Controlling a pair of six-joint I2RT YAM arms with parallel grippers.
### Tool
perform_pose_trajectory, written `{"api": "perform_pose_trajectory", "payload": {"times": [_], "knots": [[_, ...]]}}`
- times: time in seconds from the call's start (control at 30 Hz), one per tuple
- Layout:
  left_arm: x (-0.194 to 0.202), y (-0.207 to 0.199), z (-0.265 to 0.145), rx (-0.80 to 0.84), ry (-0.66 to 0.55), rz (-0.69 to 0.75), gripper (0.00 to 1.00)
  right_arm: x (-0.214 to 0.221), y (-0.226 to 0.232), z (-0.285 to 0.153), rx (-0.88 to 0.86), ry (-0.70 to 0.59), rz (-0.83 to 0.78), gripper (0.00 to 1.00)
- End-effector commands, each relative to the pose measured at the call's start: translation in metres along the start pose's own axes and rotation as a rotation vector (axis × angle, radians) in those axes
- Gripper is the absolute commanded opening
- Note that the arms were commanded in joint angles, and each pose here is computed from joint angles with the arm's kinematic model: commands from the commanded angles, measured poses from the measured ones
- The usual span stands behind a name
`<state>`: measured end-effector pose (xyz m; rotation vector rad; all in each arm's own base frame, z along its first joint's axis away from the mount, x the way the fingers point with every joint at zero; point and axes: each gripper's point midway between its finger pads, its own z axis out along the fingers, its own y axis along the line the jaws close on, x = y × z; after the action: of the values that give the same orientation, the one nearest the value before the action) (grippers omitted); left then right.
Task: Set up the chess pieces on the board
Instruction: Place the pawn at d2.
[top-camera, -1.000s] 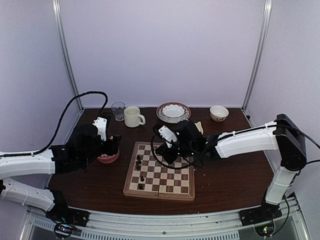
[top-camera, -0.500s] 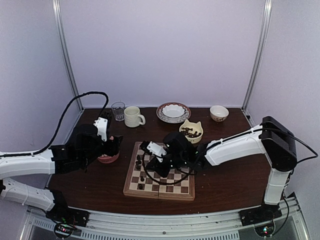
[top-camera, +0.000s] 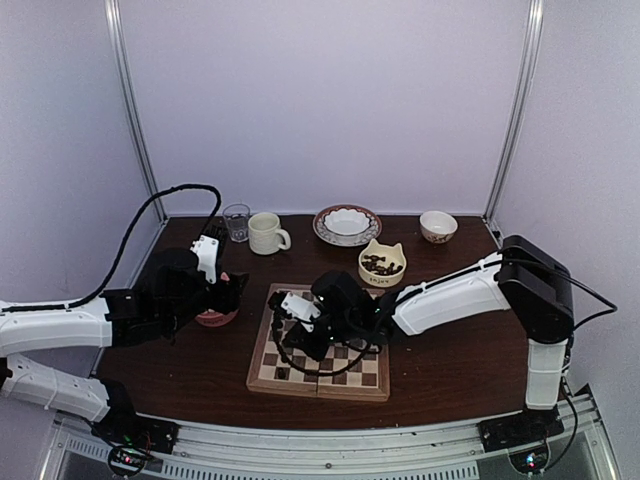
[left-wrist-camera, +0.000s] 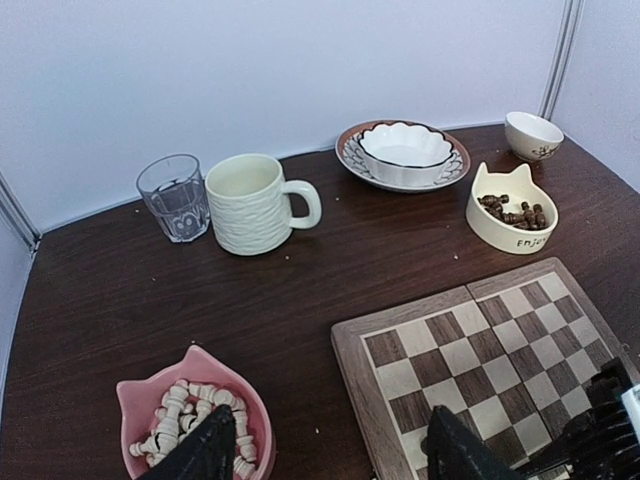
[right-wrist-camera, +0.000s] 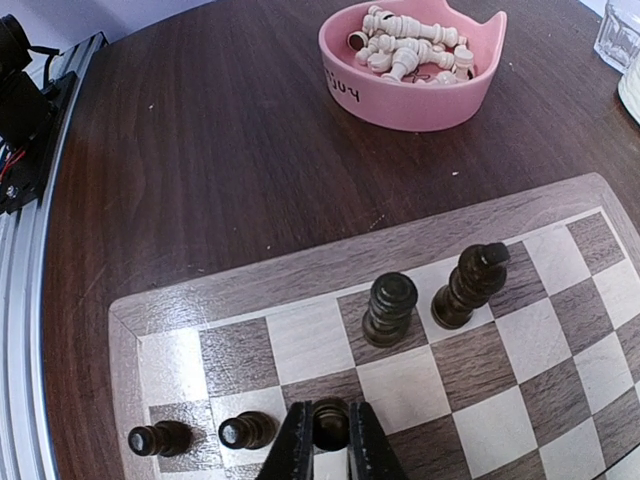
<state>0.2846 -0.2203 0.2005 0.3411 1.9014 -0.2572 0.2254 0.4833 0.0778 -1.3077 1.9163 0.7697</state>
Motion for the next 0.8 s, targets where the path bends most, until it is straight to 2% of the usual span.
{"api": "perform_pose_trajectory", "payload": {"times": [0.0, 0.77], "knots": [[-0.021, -0.005, -0.005, 0.025, -0.054, -0.03, 0.66, -0.004, 0.003, 0.006, 0.009, 0.006, -0.031, 0.1], [-0.02, -0.007, -0.004, 0.033, -0.044, -0.023, 0.66, 0.007, 0.001, 0.012, 0.021, 0.058, -0.045, 0.11]]}}
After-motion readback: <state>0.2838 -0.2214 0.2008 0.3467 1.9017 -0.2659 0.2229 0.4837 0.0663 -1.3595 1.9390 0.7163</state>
